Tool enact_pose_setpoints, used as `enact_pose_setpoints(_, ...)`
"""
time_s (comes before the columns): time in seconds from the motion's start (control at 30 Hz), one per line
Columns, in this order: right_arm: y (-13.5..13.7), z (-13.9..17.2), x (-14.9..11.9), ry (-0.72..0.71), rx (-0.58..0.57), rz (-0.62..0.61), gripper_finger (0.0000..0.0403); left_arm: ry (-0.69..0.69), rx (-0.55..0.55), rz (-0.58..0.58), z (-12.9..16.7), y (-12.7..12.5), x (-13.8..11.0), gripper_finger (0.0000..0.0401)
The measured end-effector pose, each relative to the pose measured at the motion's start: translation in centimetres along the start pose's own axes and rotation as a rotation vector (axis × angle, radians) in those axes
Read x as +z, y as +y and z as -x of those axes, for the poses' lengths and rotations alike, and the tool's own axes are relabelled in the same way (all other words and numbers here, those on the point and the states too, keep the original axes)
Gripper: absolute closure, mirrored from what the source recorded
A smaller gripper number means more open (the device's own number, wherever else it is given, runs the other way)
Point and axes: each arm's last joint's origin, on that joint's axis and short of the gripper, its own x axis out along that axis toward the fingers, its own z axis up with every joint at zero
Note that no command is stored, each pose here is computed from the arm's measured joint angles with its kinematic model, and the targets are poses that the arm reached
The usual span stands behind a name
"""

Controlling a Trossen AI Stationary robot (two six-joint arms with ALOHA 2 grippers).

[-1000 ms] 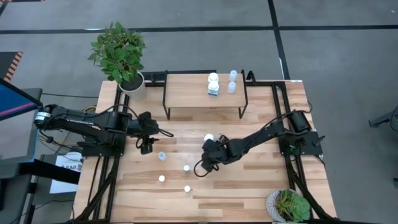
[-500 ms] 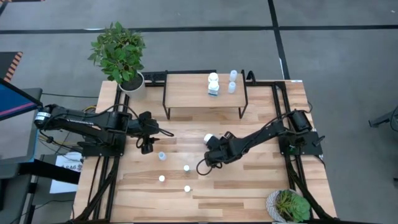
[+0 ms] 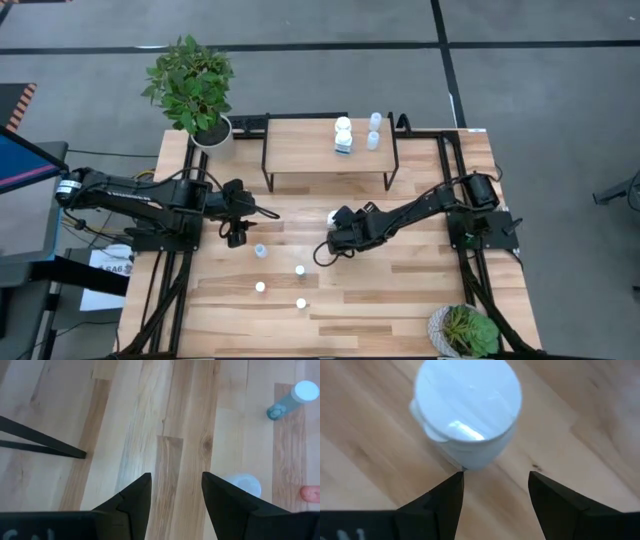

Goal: Pick and place medicine bottles onto shelf by color
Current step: Align the white and blue bottle with the other white and blue bottles on the shelf

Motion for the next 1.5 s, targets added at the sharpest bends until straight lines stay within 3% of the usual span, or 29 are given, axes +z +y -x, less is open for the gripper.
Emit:
enact_pose_setpoints(0.27, 0.2, 2.1, 0.6, 0.061, -0.036, 0.265, 0.0159, 0.000, 0.000, 0.000, 0.0, 0.0, 0.0, 0.0239)
enact_pose_setpoints(0.53, 0.6, 8.7, 2.5, 0.139, -0.090, 0.498, 0.0159, 0.000, 0.000, 0.006, 0.0, 0.0, 0.0, 0.0239)
enact_pose_setpoints(0.7, -0.3, 12.2, 2.7, 0.190, -0.181, 0.671, 0.0159, 0.000, 0.000, 0.005, 0.0, 0.0, 0.0, 0.0239)
enact_pose_setpoints(0.9, -2.7, 15.3, 3.0, 0.073, -0.200, 0.686, 0.0159, 0.000, 0.000, 0.005, 0.0, 0.0, 0.0, 0.0239)
enact_pose_setpoints(1.0, -5.7, 16.6, 2.6, -0.015, -0.246, 0.596, 0.0159, 0.002, 0.000, 0.004, 0.0, 0.0, 0.0, 0.0239)
enact_pose_setpoints(1.07, -7.8, 17.1, 2.3, -0.057, -0.213, 0.502, 0.0159, 0.004, 0.001, 0.004, 0.0, 0.0, 0.0, 0.0239)
enact_pose_setpoints(1.13, -9.1, 17.0, 1.6, -0.056, -0.109, 0.414, 0.0159, 0.004, 0.001, 0.003, 0.0, 0.0, 0.0, 0.0239)
enact_pose_setpoints(1.2, -9.5, 16.7, 1.2, -0.039, 0.088, 0.353, 0.0159, 0.004, 0.001, 0.003, 0.0, 0.0, 0.0, 0.0239)
enact_pose_setpoints(1.3, -9.4, 16.2, 0.7, -0.063, 0.339, 0.384, 0.0159, 0.000, 0.000, 0.004, 0.0, 0.0, 0.0, 0.0239)
enact_pose_setpoints(1.4, -9.1, 15.8, 0.8, -0.140, 0.410, 0.435, 0.0159, -0.001, 0.000, 0.004, 0.0, 0.0, 0.0, 0.0239)
enact_pose_setpoints(1.5, -8.6, 15.3, 1.3, -0.210, 0.403, 0.490, 0.0159, -0.001, 0.000, 0.004, 0.0, 0.0, 0.0, 0.0239)
